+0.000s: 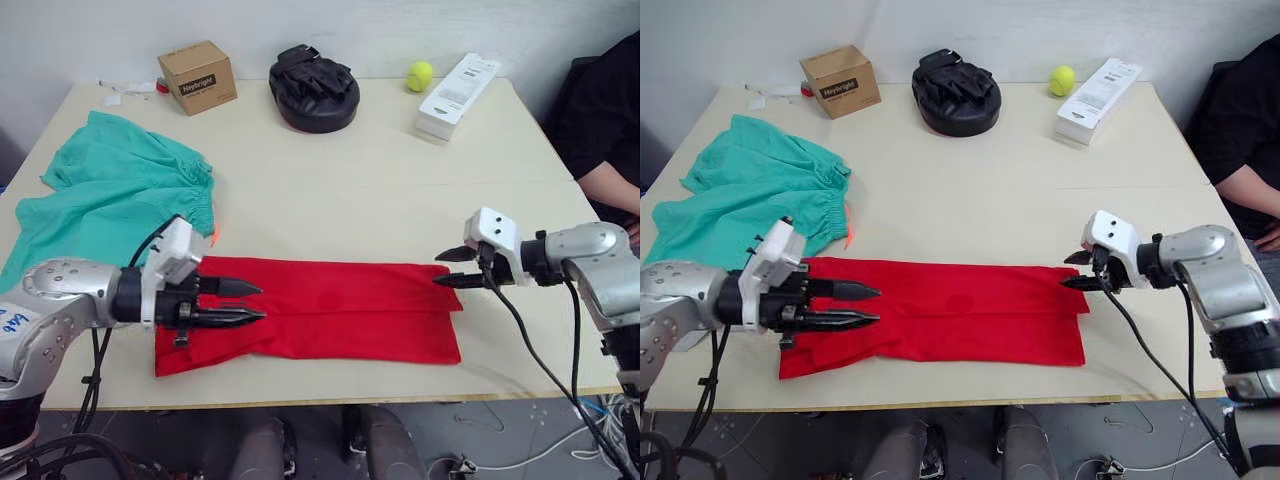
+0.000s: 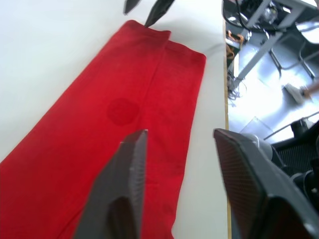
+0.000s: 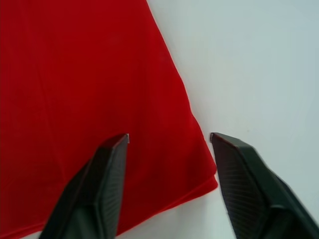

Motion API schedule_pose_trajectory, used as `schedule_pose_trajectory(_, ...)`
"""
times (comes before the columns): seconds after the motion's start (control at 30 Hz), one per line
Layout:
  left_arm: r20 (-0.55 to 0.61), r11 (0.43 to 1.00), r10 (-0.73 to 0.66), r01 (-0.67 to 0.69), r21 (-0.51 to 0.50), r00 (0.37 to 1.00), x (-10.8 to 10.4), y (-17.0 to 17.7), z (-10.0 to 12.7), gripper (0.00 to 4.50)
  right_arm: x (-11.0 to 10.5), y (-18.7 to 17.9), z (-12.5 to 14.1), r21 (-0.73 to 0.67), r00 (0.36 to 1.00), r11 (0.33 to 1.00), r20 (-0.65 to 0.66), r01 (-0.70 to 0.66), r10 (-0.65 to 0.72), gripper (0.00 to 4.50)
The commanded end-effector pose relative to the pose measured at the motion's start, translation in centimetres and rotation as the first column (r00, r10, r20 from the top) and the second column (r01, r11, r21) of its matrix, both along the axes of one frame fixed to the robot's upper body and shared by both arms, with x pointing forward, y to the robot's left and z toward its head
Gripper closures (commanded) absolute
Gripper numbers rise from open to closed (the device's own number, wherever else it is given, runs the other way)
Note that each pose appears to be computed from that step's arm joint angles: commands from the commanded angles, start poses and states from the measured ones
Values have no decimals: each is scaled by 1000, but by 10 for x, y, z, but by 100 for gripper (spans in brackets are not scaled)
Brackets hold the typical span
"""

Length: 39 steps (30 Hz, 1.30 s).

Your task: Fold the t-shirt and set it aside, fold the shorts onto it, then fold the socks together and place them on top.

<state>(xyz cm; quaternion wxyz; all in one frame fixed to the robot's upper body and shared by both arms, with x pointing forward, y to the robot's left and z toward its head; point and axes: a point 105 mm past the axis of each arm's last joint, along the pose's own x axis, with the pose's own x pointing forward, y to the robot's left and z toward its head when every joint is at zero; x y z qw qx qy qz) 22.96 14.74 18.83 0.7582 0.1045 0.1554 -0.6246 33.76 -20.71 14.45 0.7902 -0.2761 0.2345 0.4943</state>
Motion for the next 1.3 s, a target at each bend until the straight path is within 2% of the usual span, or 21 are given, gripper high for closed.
schedule_pose_trajectory(0.03,79,998,-34,30,58,996,-1,-4,-1,107,7,8,-1,-4,999,1000,-40,-29,28,73)
schedule_pose_trajectory(0.1,99,997,-30,23,73,995,0,-3,-3,43,11,13,-2,10,998,999,-58,-31,31,1)
schedule_pose_trajectory(0.13,108,997,-26,18,79,994,1,-3,-4,10,13,15,-3,11,997,1000,-65,-29,30,0)
schedule_pose_trajectory(0.4,157,995,0,-16,99,988,4,-1,-7,2,12,16,-19,-33,992,998,-115,-58,54,0)
schedule_pose_trajectory(0.5,168,995,7,-24,98,986,7,-1,-6,0,14,19,-17,-33,993,996,-95,-78,75,57)
schedule_pose_trajectory(0.67,194,995,18,-38,97,981,11,-1,-4,0,20,22,-14,-64,994,993,-57,-100,96,225)
schedule_pose_trajectory(0.87,210,993,35,-57,100,977,14,3,-6,0,36,26,5,-91,992,988,15,-123,125,443)
schedule_pose_trajectory(1.17,236,992,74,-95,79,969,20,2,-8,0,93,50,46,-231,957,972,270,-44,108,448)
schedule_pose_trajectory(1.3,238,992,90,-109,70,967,21,2,-10,0,108,57,49,-311,922,951,371,8,113,448)
